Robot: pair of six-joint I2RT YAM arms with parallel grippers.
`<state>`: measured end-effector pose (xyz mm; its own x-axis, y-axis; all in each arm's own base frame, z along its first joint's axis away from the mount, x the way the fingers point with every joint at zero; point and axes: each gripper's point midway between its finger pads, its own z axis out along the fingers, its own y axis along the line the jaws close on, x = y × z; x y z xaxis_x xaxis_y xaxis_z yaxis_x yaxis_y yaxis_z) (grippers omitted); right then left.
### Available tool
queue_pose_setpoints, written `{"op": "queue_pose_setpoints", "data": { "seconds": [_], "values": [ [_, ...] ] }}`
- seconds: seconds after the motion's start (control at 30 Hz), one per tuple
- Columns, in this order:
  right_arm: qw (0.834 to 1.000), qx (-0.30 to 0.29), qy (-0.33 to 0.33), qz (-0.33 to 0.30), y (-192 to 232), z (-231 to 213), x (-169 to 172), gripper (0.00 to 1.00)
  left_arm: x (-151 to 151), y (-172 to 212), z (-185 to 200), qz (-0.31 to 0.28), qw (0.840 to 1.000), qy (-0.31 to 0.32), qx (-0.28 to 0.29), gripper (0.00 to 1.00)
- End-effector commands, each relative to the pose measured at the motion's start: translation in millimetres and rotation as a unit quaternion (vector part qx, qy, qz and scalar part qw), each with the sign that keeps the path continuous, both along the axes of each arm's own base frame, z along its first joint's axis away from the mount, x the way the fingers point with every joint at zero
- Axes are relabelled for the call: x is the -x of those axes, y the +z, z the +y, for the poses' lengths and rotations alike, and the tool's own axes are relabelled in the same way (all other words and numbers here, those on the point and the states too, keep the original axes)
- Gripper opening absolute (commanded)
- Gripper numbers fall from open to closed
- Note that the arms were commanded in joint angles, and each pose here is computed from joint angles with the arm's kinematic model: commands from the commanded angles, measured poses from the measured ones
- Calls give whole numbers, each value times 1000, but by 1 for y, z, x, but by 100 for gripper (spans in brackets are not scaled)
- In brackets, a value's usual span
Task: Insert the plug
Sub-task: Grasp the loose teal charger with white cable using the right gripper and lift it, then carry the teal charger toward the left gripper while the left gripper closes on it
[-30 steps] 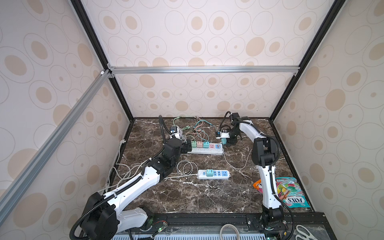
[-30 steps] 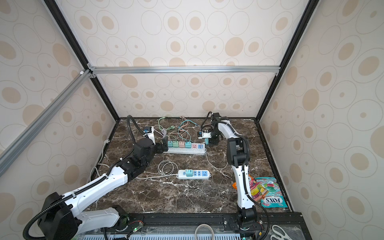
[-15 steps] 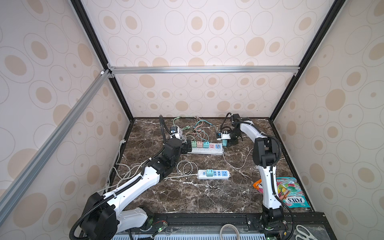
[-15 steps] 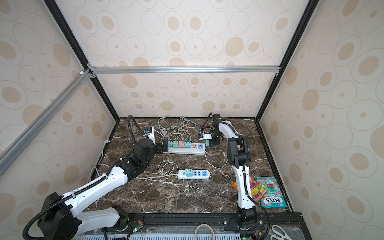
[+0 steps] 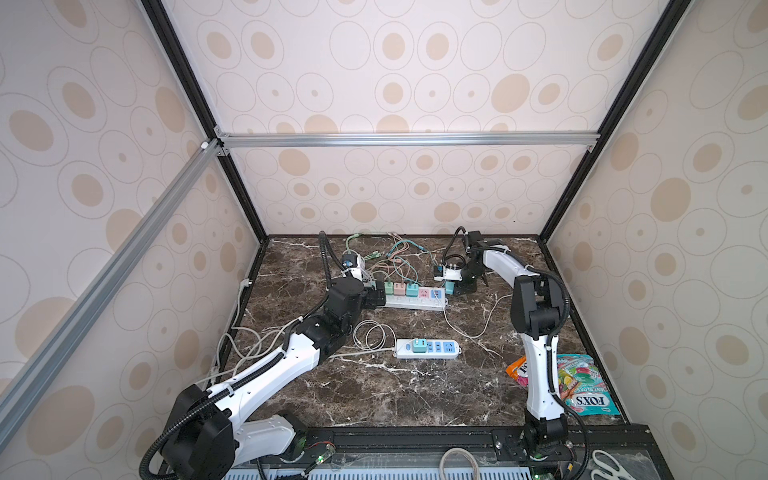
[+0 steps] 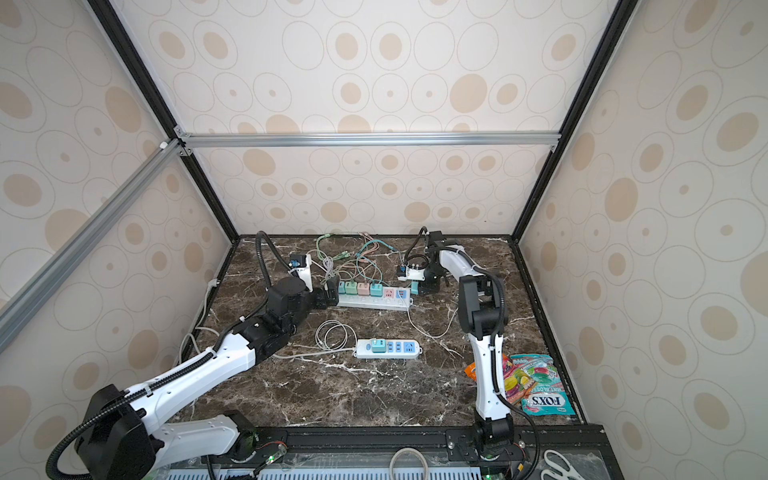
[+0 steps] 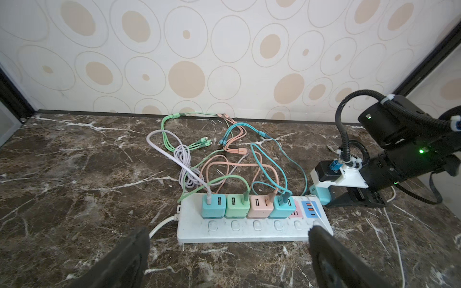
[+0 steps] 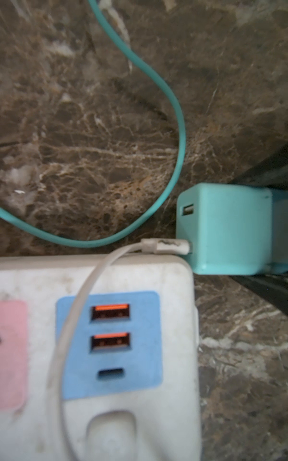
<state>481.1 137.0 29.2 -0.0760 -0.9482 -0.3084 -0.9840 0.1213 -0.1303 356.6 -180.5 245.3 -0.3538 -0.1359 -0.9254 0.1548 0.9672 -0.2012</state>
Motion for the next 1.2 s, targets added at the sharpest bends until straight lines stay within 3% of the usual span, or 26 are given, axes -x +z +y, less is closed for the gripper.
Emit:
{"op": "queue_pose_setpoints", "data": {
  "seconds": [0.0, 0.23, 0.37, 0.53, 0.7, 0.87, 1.17],
  "values": [
    [997, -50, -17, -55, 42, 12, -4, 30, -3, 5, -15, 5, 999, -38, 0, 98],
    [979, -83, -74, -172, 80, 5, -7, 2, -1, -10, -56, 42, 990, -133, -5, 98],
    [951, -135, -151, -235, 106, 0, 0, 0, -1, -8, -73, 37, 986, -164, 17, 98],
    [904, -184, -219, -319, 129, -5, 17, 0, -4, -4, -87, 33, 981, -186, 35, 98],
    [903, -198, -213, -316, 135, 6, 54, 0, -2, -9, -105, 50, 973, -221, 45, 99],
    [892, -230, -227, -317, 154, 13, 81, 0, -4, -10, -124, 62, 963, -254, 56, 98],
    [886, -278, -200, -313, 165, 26, 121, 0, 3, -2, -177, 89, 934, -339, 65, 98]
  ]
}}
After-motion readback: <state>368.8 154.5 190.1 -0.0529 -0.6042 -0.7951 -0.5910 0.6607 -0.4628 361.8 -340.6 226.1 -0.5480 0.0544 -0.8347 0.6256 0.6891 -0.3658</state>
